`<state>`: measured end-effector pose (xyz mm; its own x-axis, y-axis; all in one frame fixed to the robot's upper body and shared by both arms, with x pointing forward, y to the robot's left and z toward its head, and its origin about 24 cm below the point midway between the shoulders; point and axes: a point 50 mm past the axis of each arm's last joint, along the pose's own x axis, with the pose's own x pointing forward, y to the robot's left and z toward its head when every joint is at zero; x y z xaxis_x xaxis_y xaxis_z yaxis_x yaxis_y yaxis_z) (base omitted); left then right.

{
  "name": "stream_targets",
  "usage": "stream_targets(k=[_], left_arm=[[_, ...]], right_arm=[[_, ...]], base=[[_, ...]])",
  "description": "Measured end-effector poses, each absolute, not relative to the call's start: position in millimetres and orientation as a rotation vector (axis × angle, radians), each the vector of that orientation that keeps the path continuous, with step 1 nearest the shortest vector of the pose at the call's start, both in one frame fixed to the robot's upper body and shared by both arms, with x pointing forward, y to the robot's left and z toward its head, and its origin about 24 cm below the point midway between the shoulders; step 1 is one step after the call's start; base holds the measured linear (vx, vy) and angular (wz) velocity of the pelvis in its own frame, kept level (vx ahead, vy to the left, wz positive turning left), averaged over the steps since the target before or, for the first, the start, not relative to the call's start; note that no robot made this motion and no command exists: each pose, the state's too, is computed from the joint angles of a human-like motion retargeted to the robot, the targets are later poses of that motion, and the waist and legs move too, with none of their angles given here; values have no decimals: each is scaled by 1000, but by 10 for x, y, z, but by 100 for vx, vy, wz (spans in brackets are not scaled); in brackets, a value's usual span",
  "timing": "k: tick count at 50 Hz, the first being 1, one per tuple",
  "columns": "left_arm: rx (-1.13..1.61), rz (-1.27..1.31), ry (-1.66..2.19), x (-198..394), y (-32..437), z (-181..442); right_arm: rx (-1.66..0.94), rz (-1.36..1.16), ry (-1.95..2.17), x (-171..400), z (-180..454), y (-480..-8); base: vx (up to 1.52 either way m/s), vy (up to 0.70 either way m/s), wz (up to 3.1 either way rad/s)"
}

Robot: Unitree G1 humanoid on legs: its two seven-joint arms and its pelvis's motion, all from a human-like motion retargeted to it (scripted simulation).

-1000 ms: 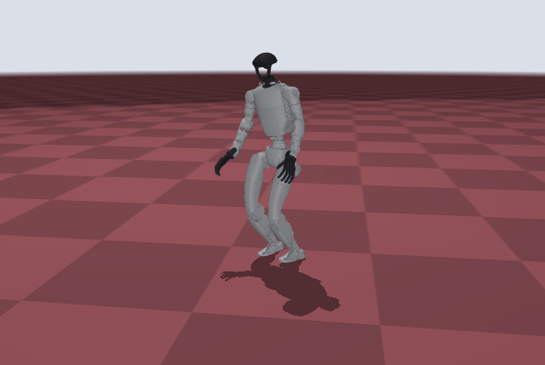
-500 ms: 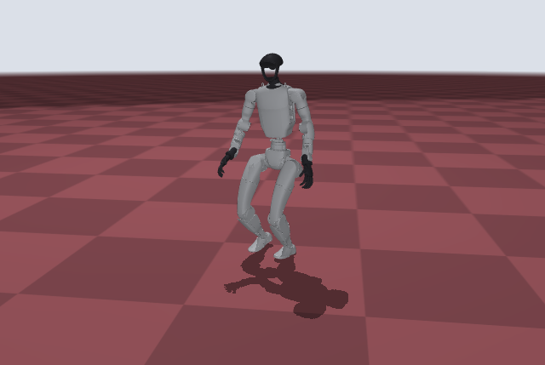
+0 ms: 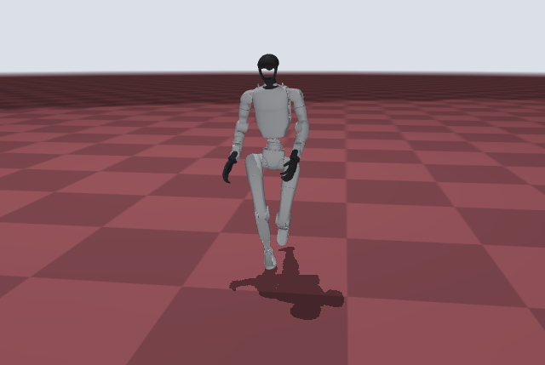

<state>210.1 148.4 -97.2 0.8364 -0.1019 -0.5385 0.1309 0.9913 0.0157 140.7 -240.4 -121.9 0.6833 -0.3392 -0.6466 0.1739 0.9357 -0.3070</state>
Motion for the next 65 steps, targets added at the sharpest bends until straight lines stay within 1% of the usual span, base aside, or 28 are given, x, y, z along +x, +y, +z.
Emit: stream_targets(k=[3,6,8,10,13,18,21,25,30,33,36,39,42,45,47,49,51,53,55,57,58,60,61,62,63,65], left_arm=[[77,-177,635,1971,1478,-1064],[121,-215,667,1941,1512,-1085],[122,-233,672,1901,1515,-1085],[99,-244,653,1850,1526,-1054],[47,-221,566,1839,1599,-899],[33,-96,303,2009,1914,-376],[106,-24,82,2205,2169,120],[268,52,-242,2464,2402,892],[416,66,-558,2660,2305,1621],[460,-13,-734,2612,2118,1989],[503,-158,-835,2430,1936,2175],[563,-375,-788,2240,1793,2098],[629,-627,-582,2120,1745,1818],[718,-810,-308,2043,1847,1446],[795,-883,-174,1999,1948,1270],[848,-931,-129,1960,1981,1210],[857,-975,-188,1907,1885,1262],[755,-1005,-267,1742,1699,1259],[544,-980,-410,1548,1438,1355],[322,-918,-557,1456,1225,1521],[230,-870,-606,1448,1172,1584],[99,-819,-647,1468,1098,1644],[59,-840,-637,1479,1044,1636],[21,-862,-625,1492,993,1631],[-12,-882,-614,1511,948,1631],[-39,-890,-599,1555,917,1634]], right_arm=[[-240,-250,501,1964,-797,-2371],[-299,-207,210,2500,-181,-2338],[-333,-170,43,2697,196,-2259],[-360,-114,-78,2755,457,-2148],[-390,-21,-152,2697,578,-2008],[-461,86,-63,2488,332,-1987],[-540,97,80,2328,58,-2163],[-665,61,353,1998,-392,-2541],[-753,52,759,1350,-948,-2916],[-801,70,899,1069,-994,-3162],[-845,75,912,1012,-828,-3407],[-887,109,819,1154,-533,-3538],[-942,192,673,1439,-145,-3535],[-1016,324,490,1769,296,-3366],[-1081,439,334,1984,623,-3123],[-1159,569,140,2151,974,-2767],[-1238,704,-109,2210,1335,-2308],[-1272,886,-366,2066,1542,-1782],[-1283,1045,-619,1880,1688,-1365],[-1286,1122,-797,1886,1744,-1111],[-1314,1135,-838,1993,1724,-1028],[-1493,1048,-756,2419,1633,-1136],[-1639,932,-571,2701,1483,-1514],[-1782,811,-360,2898,1352,-2004],[-1927,676,-109,2964,1263,-2636],[-2142,450,382,2689,1365,-3776]], base=[[51,22,2],[46,22,-7],[41,23,-36],[37,24,-68],[30,24,-96],[21,20,-108],[15,15,-80],[14,11,-30],[14,2,-3],[18,-2,-48],[13,-5,-75],[0,-7,-101],[-6,-6,-132],[-12,-12,-106],[-19,-22,-70],[-25,-25,-70],[-23,-22,-112],[-15,-21,-234],[-7,-18,-326],[0,-16,-340],[-10,-23,-311],[-26,-34,-217],[-35,-38,-81],[-32,-30,22],[-20,-13,66],[1,14,119]])
